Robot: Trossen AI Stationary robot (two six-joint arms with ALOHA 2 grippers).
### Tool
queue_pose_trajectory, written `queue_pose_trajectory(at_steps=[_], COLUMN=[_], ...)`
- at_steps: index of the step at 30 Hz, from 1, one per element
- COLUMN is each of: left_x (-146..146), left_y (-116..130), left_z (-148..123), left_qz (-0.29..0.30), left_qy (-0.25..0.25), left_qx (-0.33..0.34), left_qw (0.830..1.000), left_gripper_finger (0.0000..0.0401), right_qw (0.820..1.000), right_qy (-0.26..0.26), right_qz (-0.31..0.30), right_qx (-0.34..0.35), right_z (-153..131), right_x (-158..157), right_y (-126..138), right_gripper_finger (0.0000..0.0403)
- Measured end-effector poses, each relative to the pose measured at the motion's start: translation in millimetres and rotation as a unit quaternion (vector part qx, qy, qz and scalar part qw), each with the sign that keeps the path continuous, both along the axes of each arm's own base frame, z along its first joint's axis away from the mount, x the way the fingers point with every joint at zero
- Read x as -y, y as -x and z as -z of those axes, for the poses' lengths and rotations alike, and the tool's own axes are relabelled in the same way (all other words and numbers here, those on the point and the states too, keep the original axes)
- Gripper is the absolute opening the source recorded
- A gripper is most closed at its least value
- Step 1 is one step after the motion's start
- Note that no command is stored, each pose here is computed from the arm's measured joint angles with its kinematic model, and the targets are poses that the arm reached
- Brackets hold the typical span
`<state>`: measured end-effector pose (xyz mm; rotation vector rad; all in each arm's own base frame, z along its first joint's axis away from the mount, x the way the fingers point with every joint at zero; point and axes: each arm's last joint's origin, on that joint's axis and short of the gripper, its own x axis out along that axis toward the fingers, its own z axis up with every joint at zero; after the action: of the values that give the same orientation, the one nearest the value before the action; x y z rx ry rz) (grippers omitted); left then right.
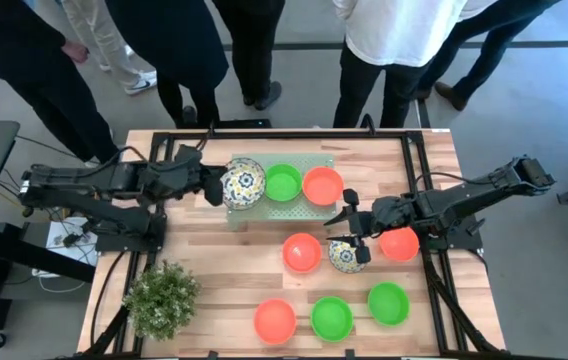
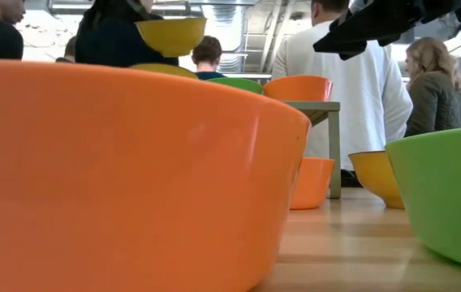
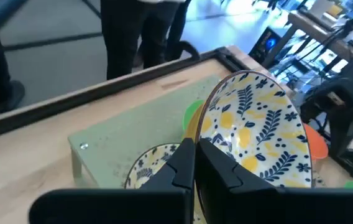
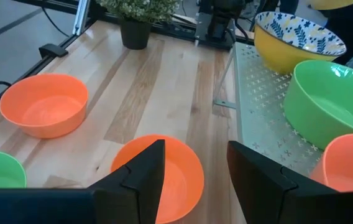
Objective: Pick & Place Mini bowls
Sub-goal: Stack the white patterned bowl on top of the white patterned bowl on the shelf
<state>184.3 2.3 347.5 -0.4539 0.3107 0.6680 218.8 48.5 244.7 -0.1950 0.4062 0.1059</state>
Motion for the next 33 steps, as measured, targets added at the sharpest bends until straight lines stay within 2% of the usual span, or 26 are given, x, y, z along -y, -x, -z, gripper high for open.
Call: queue_pose_trajectory(at_steps=[6, 10, 21, 27, 33], left_x=[-3.5, -5.0, -10.6, -18.7, -22.8], left_y=[-0.3, 3.6, -7.9, -16.7, -17.1], left_z=[5.9, 18.5, 28.6, 36.7, 37.2], left_qz=[0.009, -0.017, -0.033, -0.037, -0.034], left_qy=[0.054, 0.101, 0.099, 0.116, 0.116], left_qx=[-0.011, -0.059, -0.093, -0.115, -0.121], left_qw=[0.998, 0.993, 0.99, 0.986, 0.985], left_gripper_finger=[0.0006, 0.0006, 0.0006, 0.0006, 0.001], right_qw=[1.0, 1.0, 1.0, 1.0, 1.0], right_qy=[0.0, -0.002, -0.003, -0.003, -0.003], right_qz=[0.0, 0.001, 0.001, 0.001, 0.001], right_qx=[0.002, 0.008, 0.015, 0.015, 0.015], right_z=[-0.3, -1.5, -2.7, -2.7, -2.7], right_x=[0.0, 0.0, -0.2, -0.2, -0.2], right_y=[-0.1, -0.7, -1.1, -1.1, -1.1], right_gripper_finger=[0.0169, 0.0169, 0.0169, 0.0169, 0.0169])
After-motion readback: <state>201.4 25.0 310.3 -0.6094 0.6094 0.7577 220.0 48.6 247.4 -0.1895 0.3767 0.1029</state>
